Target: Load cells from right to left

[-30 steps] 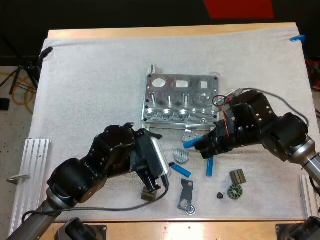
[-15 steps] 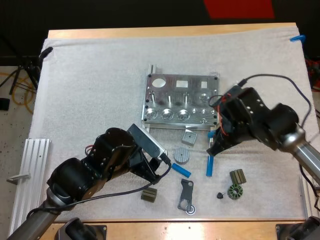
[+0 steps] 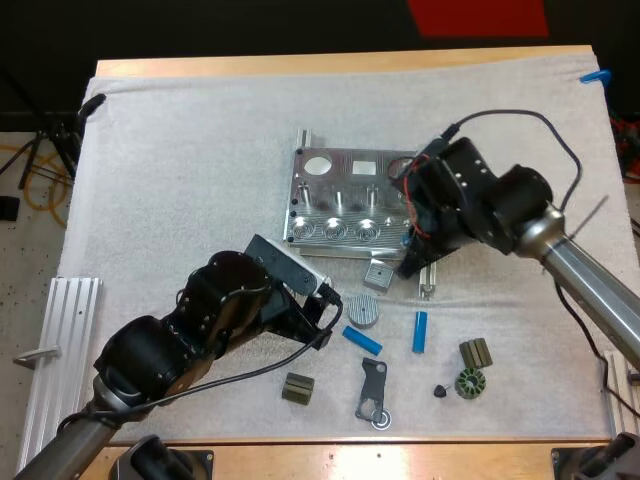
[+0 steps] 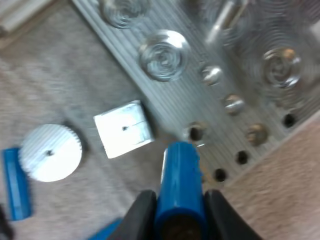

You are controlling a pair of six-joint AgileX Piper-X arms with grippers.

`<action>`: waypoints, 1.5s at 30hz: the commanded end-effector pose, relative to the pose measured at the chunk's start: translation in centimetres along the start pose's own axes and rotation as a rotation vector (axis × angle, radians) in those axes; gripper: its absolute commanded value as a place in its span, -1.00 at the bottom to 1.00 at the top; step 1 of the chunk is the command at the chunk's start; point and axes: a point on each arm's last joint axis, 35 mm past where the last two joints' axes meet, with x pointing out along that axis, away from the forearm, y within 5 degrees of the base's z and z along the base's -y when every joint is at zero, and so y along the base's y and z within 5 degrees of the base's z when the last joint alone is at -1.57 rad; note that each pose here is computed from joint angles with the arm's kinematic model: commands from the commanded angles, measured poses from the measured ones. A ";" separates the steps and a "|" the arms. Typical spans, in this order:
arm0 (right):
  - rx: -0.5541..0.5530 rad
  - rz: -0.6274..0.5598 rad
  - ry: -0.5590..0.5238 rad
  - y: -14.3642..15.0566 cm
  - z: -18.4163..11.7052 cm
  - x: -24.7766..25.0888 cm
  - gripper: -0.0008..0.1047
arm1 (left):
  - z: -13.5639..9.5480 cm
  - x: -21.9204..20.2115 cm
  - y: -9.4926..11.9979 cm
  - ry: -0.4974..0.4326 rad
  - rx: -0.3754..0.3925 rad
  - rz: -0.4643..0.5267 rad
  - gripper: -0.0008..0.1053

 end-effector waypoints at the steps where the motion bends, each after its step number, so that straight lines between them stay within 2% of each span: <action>1: -0.041 -0.025 0.023 -0.3 0.3 -0.2 -0.99 | 0.3 -0.4 -0.1 -0.037 -0.013 0.029 0.31; 9: -0.127 -0.086 0.162 -0.9 0.4 2.7 -0.99 | 0.3 -0.4 0.0 -0.044 -0.013 0.048 0.31; 13: -0.160 -0.106 0.191 -1.1 0.5 3.7 -0.99 | 0.3 -0.4 0.0 -0.044 -0.010 0.048 0.31; 17: -0.168 -0.121 0.192 -1.5 0.7 4.7 -0.99 | 0.3 -0.4 0.0 -0.044 0.000 0.048 0.31; 27: -0.105 -0.123 0.193 -3.4 -0.2 5.9 -0.99 | 0.3 -0.4 0.0 -0.043 0.002 0.048 0.31; 33: -0.069 -0.073 0.153 -3.6 -0.4 5.9 -0.99 | 0.3 -0.4 0.0 -0.043 0.002 0.048 0.31; 45: -0.064 -0.081 0.147 -3.9 -0.3 6.5 -0.99 | 0.3 -0.4 0.0 -0.043 0.002 0.048 0.31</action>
